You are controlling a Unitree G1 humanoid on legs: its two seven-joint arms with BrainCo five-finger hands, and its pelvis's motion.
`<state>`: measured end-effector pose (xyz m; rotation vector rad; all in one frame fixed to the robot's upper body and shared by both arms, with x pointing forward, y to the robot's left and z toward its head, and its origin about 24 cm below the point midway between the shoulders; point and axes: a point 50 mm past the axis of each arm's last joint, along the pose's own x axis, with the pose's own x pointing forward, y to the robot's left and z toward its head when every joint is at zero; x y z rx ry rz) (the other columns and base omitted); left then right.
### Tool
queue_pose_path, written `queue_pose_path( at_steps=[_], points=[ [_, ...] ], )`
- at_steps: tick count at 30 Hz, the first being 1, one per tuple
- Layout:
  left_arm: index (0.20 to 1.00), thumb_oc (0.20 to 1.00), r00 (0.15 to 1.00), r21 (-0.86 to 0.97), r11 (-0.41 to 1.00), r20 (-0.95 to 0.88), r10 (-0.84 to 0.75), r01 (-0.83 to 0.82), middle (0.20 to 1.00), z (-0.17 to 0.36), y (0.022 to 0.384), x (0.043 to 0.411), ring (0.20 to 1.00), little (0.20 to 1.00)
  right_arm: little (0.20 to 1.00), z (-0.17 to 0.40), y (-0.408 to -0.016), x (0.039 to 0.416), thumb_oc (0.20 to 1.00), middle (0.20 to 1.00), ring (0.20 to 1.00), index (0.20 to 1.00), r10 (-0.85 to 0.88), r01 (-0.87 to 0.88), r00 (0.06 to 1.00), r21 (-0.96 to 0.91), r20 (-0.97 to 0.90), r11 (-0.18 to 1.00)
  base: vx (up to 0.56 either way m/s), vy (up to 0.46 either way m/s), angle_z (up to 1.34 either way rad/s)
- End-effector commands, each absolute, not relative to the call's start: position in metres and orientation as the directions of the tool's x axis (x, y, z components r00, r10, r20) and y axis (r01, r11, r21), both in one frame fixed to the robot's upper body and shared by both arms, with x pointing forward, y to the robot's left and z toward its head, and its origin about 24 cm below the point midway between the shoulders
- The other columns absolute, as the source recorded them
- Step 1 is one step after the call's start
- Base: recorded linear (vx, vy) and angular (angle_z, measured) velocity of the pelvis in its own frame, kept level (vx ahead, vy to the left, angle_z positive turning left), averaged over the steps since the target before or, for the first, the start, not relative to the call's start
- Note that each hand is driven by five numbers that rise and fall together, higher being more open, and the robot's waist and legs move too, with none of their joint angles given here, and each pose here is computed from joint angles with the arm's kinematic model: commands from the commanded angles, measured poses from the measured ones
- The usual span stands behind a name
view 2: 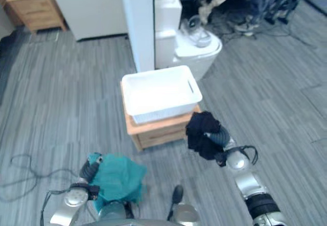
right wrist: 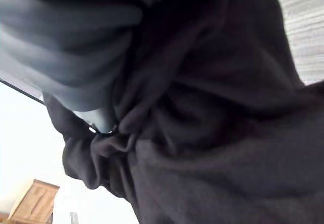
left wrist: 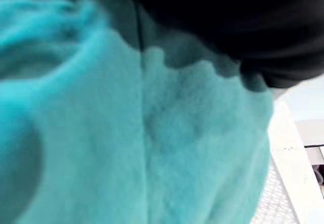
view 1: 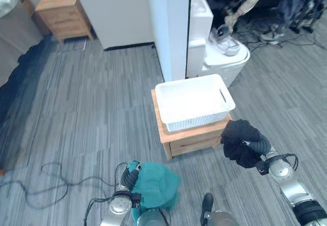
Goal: Tidy up the quilt and then pick up the clothes from the bed and put them into the laundry hamper.
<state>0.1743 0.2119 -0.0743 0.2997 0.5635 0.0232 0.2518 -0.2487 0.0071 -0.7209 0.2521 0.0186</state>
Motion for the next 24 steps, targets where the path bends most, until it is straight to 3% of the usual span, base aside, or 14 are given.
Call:
queue_pose_path(
  at_steps=[1,4,13,17,24],
  points=[
    [0.200,0.200,0.877,0.370,0.928,-0.459,0.142,0.043,0.200,-0.059,0.239,0.180,0.200,0.200,0.200,0.050,-0.242,0.270,0.200,0.200,0.200,0.200,-0.006,-0.023,0.999,-0.682,-0.041,0.731,0.08,-0.055,-0.15],
    [0.200,0.200,0.875,0.387,0.922,-0.450,0.180,0.009,0.200,-0.055,0.250,0.177,0.200,0.200,0.200,0.068,-0.234,0.281,0.200,0.200,0.200,0.200,0.023,0.004,0.999,-0.687,0.030,0.727,0.10,-0.201,0.01],
    [0.200,0.200,0.904,0.374,0.925,-0.416,0.097,0.073,0.200,-0.052,0.236,0.187,0.200,0.200,0.200,0.157,-0.244,0.300,0.200,0.200,0.200,0.200,0.113,0.179,0.945,-0.772,0.308,0.609,0.13,-0.147,0.32],
    [0.200,0.200,0.903,0.322,0.945,-0.419,0.093,0.052,0.200,-0.055,0.227,0.185,0.200,0.200,0.200,0.196,-0.221,0.313,0.200,0.200,0.200,0.200,0.254,0.172,0.893,-0.803,0.371,0.571,0.07,-0.070,0.12],
    [0.200,0.200,0.900,0.281,0.958,-0.428,0.078,0.051,0.200,-0.059,0.220,0.180,0.200,0.200,0.200,0.214,-0.179,0.336,0.200,0.200,0.200,0.200,0.379,0.127,0.848,-0.835,0.372,0.536,0.00,-0.038,0.10]
  ],
)
